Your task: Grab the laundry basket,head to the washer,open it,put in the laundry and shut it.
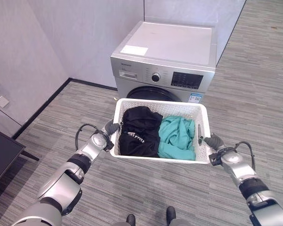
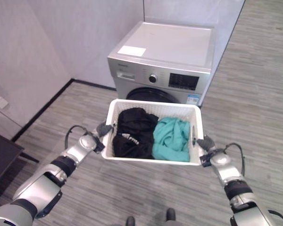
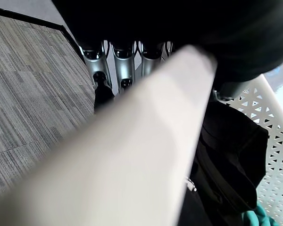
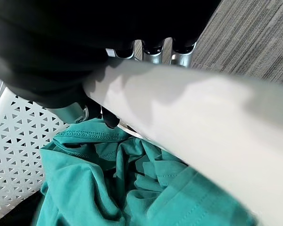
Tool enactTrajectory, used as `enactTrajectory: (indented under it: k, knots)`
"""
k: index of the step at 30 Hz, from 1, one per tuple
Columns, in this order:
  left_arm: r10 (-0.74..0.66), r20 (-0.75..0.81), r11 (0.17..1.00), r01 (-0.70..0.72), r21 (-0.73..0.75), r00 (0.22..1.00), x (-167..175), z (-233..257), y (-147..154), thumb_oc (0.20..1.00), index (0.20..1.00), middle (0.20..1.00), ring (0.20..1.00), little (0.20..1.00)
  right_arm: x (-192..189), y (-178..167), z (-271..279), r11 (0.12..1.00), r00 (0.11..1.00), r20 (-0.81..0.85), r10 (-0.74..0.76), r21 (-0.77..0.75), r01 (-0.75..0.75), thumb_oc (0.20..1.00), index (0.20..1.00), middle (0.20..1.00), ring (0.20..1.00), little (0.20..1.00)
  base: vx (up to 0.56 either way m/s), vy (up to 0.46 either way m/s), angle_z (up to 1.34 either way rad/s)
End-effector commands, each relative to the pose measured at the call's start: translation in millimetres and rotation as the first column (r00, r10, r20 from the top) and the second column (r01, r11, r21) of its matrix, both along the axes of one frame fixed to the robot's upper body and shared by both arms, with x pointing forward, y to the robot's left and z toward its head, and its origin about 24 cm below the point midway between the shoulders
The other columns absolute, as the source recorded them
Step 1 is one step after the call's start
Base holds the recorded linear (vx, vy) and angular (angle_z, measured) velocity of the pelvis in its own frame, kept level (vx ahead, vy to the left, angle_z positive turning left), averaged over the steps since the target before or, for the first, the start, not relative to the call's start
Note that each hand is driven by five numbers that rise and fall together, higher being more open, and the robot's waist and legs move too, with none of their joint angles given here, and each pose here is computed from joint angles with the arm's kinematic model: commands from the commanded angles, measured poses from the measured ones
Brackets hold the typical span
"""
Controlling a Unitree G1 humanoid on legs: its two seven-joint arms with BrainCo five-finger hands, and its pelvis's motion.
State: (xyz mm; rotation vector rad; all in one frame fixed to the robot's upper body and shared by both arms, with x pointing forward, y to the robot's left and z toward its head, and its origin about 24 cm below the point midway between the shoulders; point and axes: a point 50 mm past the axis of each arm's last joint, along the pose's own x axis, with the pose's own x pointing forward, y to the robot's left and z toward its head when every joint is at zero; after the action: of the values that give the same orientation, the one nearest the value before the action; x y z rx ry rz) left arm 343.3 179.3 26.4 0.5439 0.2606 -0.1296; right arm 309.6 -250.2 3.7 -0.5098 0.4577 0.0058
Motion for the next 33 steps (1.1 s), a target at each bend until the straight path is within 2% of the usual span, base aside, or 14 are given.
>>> enactTrajectory:
  k: [1,8,17,21,23,29,33]
  knots:
    - [0.105,-0.01,0.992,-0.105,-0.067,0.994,-20,-23,14,0.2,0.2,0.2,0.2,0.2,10,14,0,0.999,0.999,0.04,0.019,0.027,-0.02,0.2,0.2,0.2,0.2,0.2,0.0,0.0,0.0]
    - [0.117,-0.003,0.991,-0.117,-0.059,0.993,-20,-21,19,0.2,0.2,0.2,0.2,0.2,13,14,6,0.999,0.998,0.064,0.022,0.024,-0.024,0.2,0.2,0.2,0.2,0.2,0.01,0.014,0.06]
    - [0.135,0.034,0.989,-0.132,-0.072,0.99,-20,-12,28,0.2,0.2,0.2,0.2,0.2,20,4,36,1.0,0.983,0.182,0.013,0.02,-0.017,0.2,0.2,0.2,0.2,0.2,0.0,0.043,-0.04]
    - [0.124,0.126,0.989,-0.111,-0.101,0.984,-12,13,31,0.2,0.2,0.2,0.2,0.2,22,-13,60,1.0,0.968,0.253,0.002,-0.013,0.001,0.2,0.2,0.2,0.2,0.2,-0.05,0.106,-0.11]
    - [0.112,0.208,0.99,-0.091,-0.107,0.972,-5,36,34,0.2,0.2,0.2,0.2,0.2,20,-33,77,0.998,0.958,0.285,-0.02,-0.05,0.036,0.2,0.2,0.2,0.2,0.2,-0.04,0.184,-0.12]
    - [0.076,0.298,0.996,-0.06,-0.065,0.952,7,67,34,0.2,0.2,0.2,0.2,0.2,17,-51,94,0.995,0.95,0.31,-0.035,-0.08,0.063,0.2,0.2,0.2,0.2,0.2,-0.02,0.16,-0.05]
    - [0.066,0.419,0.998,-0.06,-0.028,0.906,19,110,37,0.2,0.2,0.2,0.2,0.2,19,-54,130,0.996,0.905,0.426,-0.004,-0.078,0.041,0.2,0.2,0.2,0.2,0.2,-0.01,0.167,-0.12]
